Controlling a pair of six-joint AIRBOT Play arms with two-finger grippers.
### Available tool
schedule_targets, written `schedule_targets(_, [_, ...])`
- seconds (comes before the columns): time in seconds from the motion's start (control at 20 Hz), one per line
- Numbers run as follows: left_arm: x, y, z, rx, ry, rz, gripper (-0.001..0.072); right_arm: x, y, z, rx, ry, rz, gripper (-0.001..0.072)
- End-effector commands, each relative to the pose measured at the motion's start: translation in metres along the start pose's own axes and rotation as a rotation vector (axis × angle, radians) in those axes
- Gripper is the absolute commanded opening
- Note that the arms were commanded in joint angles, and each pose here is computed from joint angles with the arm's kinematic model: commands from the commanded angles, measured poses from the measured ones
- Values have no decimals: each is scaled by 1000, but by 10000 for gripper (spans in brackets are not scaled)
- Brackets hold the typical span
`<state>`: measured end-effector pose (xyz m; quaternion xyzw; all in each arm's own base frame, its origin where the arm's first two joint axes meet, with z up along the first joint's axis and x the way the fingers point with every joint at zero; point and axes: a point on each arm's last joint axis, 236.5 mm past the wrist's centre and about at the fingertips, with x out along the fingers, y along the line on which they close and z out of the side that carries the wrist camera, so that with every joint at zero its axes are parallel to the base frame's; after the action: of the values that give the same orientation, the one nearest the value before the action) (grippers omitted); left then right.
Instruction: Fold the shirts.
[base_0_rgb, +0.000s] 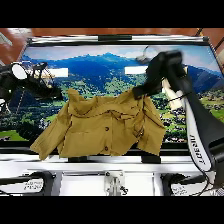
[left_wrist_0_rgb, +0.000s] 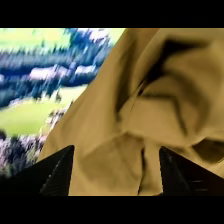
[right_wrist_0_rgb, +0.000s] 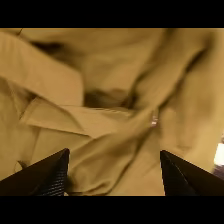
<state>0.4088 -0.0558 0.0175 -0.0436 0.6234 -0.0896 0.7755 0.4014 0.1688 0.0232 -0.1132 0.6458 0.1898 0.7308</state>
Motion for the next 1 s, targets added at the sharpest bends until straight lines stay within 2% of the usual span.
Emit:
schedule_targets(0.0, [-1, 2, -14, 21, 4, 35, 596, 46, 42, -19, -121, 48, 11, 673])
schedule_targets(0.5, [-9, 2, 9, 25, -104, 41, 596, 101, 64, -7, -308, 4, -113, 672])
schedule_targets(0.65, [-9, 2, 9, 25, -104, 41, 596, 115, 46, 2, -319, -7, -187, 672])
schedule_targets(0.9, [-9, 2, 9, 25, -105, 40, 596, 112, 13, 43, -256, -164, -354, 668])
schedule_targets(0.95, [-9, 2, 9, 24, -105, 40, 596, 113, 10, 46, -239, -175, -369, 609])
